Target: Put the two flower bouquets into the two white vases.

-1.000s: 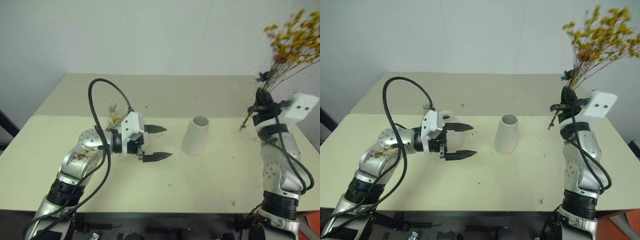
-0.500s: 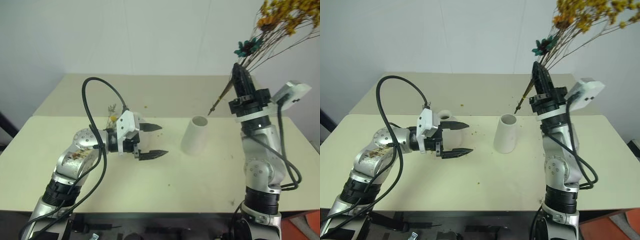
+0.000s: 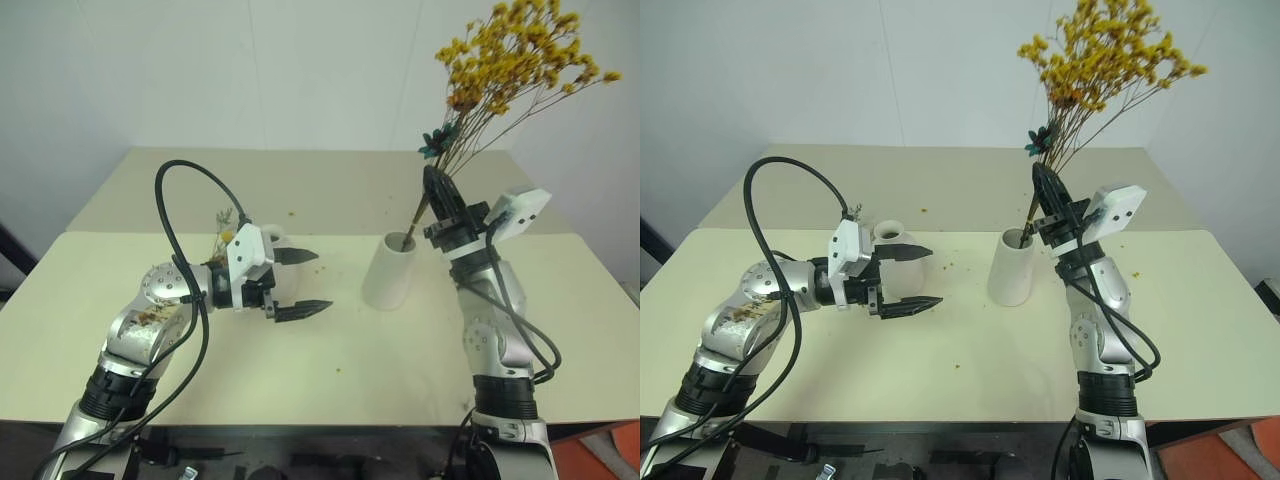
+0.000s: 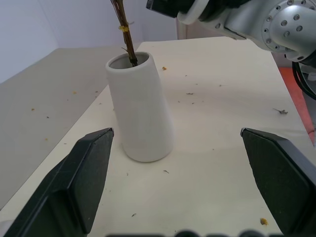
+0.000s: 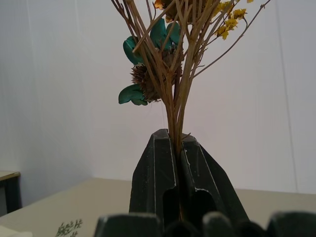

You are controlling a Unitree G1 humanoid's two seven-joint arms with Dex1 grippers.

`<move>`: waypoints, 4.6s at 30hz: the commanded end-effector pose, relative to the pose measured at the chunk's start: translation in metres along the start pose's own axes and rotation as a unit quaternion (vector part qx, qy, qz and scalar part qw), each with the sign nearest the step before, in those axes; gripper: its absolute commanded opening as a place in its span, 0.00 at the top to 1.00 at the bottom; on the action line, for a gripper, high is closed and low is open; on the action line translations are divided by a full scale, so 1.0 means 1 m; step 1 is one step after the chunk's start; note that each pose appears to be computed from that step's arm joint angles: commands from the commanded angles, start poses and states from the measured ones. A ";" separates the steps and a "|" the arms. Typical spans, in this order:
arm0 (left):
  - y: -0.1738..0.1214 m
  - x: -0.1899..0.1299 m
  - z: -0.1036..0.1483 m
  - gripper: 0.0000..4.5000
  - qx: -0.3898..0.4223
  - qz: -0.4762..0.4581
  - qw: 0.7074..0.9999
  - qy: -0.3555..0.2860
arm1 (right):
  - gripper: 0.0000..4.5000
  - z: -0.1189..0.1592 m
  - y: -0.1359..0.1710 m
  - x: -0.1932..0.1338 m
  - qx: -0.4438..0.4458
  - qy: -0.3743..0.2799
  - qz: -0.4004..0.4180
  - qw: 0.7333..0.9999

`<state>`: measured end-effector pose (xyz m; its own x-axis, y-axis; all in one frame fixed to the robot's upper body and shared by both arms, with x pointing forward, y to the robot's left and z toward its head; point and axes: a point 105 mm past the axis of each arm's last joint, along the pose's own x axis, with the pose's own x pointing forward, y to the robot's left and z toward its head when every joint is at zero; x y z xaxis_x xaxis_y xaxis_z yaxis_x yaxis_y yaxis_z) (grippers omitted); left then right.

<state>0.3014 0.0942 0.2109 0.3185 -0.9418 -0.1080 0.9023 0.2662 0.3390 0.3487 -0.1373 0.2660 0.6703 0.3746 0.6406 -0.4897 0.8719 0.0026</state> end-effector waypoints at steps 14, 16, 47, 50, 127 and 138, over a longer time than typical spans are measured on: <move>0.004 -0.005 0.013 0.00 0.017 0.015 1.000 -0.018 | 0.99 -0.012 0.020 -0.015 -0.080 0.006 0.002 0.997; 0.005 -0.005 0.013 0.00 0.018 0.016 1.000 -0.018 | 0.82 -0.011 0.017 -0.015 -0.081 0.006 -0.003 0.997; 0.014 -0.045 0.040 0.00 -0.011 0.099 0.993 -0.071 | 0.00 0.020 0.016 -0.094 -0.125 0.216 0.151 0.956; 0.014 -0.066 0.039 0.00 -0.017 0.159 0.986 -0.048 | 0.00 0.030 0.025 -0.113 -0.090 0.271 0.217 0.933; 0.135 -0.137 -0.149 0.99 -0.235 0.396 0.821 0.338 | 0.00 0.016 0.074 -0.115 0.011 0.398 0.329 0.856; 0.165 -0.119 -0.006 0.99 -0.117 0.415 0.902 0.000 | 0.00 0.017 0.073 -0.110 -0.007 0.376 0.334 0.864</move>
<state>0.4200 0.2587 0.2452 0.9249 -0.3767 -0.0508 0.3794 0.9230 0.0637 0.2308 -0.1226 0.1977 0.4152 0.8819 -0.2233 -0.9093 0.3952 -0.1300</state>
